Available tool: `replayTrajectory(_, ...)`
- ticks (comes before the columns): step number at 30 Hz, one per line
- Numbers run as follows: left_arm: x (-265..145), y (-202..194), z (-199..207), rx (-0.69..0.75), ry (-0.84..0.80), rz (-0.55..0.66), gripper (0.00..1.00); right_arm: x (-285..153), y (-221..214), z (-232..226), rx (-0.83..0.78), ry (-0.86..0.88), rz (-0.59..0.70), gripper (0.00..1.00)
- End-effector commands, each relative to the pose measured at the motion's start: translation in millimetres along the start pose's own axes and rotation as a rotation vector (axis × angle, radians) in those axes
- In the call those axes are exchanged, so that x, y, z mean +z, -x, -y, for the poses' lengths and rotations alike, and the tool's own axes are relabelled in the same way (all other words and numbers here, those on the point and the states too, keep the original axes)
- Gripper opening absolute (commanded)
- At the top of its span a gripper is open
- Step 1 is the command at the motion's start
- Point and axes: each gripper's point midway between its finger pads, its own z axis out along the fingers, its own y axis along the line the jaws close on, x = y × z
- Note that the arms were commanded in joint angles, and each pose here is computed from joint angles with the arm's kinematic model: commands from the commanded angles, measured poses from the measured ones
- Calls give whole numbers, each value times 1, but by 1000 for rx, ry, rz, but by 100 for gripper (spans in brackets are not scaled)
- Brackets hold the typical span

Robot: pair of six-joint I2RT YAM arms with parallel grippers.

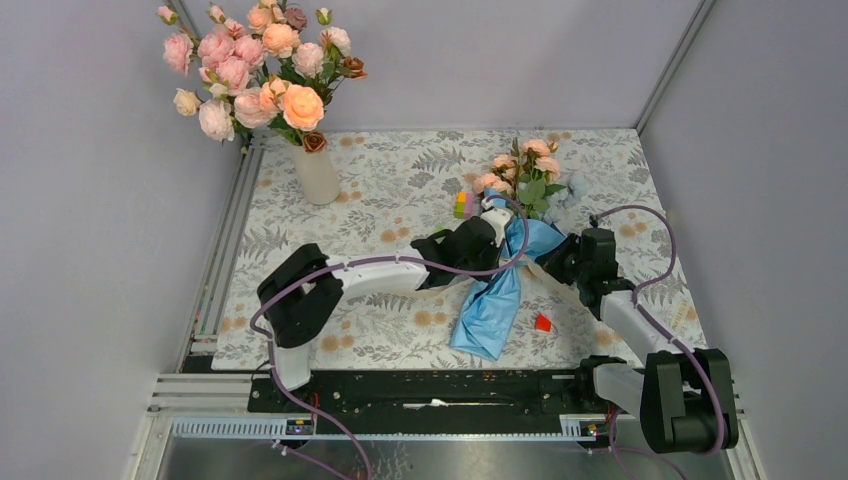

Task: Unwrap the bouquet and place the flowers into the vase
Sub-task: Untie the ribbon from the wrapping paper.

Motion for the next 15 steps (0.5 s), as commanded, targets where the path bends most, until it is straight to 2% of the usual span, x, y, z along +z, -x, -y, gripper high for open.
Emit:
replayTrajectory(1, -12, 24, 4, 1, 0, 80, 18, -4, 15, -11, -36, 12, 44, 0)
replayTrajectory(4, -13, 21, 2, -2, 6, 73, 12, -6, 14, -10, -37, 10, 43, 0)
replayTrajectory(7, -17, 19, 1, -9, 6, 77, 0, -7, 13, -9, -41, 8, 44, 0)
replayTrajectory(15, -29, 21, 3, -23, -9, 89, 2, -18, 8, -12, -115, 37, 27, 0)
